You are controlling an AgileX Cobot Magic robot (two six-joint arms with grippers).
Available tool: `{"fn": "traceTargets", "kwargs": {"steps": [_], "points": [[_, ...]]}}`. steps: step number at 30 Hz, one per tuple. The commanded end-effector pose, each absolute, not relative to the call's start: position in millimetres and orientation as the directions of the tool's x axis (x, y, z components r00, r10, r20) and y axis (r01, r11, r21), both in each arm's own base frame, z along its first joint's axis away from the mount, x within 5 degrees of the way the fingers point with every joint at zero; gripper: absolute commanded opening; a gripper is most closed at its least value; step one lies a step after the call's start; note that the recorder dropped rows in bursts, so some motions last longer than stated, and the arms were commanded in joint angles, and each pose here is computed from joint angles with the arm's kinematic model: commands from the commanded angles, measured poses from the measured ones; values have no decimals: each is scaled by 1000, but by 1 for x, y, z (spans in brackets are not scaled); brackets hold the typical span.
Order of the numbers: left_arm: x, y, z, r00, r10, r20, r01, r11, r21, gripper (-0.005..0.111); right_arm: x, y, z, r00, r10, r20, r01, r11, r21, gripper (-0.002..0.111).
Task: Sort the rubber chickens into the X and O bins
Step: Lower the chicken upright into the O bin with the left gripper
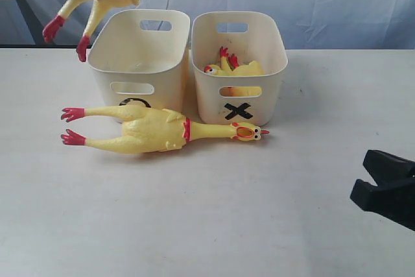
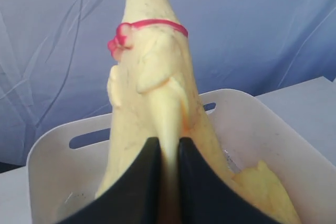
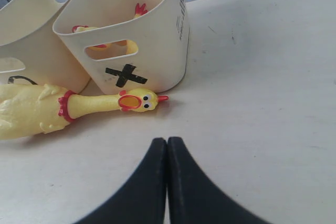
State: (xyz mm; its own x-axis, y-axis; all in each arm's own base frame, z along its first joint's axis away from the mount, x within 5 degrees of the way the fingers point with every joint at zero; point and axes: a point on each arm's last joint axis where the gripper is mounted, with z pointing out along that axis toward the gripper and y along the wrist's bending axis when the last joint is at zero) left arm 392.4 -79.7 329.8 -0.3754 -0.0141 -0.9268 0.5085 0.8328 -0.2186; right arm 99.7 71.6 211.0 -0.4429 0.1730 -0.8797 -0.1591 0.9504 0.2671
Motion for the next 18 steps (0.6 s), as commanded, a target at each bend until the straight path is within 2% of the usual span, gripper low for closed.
{"fn": "traceTargets", "kwargs": {"steps": [1,7,18], "points": [[413,-79,324,-377,-40,-925,484,843,-234,0,99,71,211,-433,161,-887,-174,950,258,-1],[438,-85,304,-395,-35,-918,469,852,-233,0,99,72,211,-431,159,-888,-178,950,256,-1],[464,-113,292,-377,-10,-926,511,832,-217,0,99,73,211,-434,153,-888,-194,947,258,-1]]}}
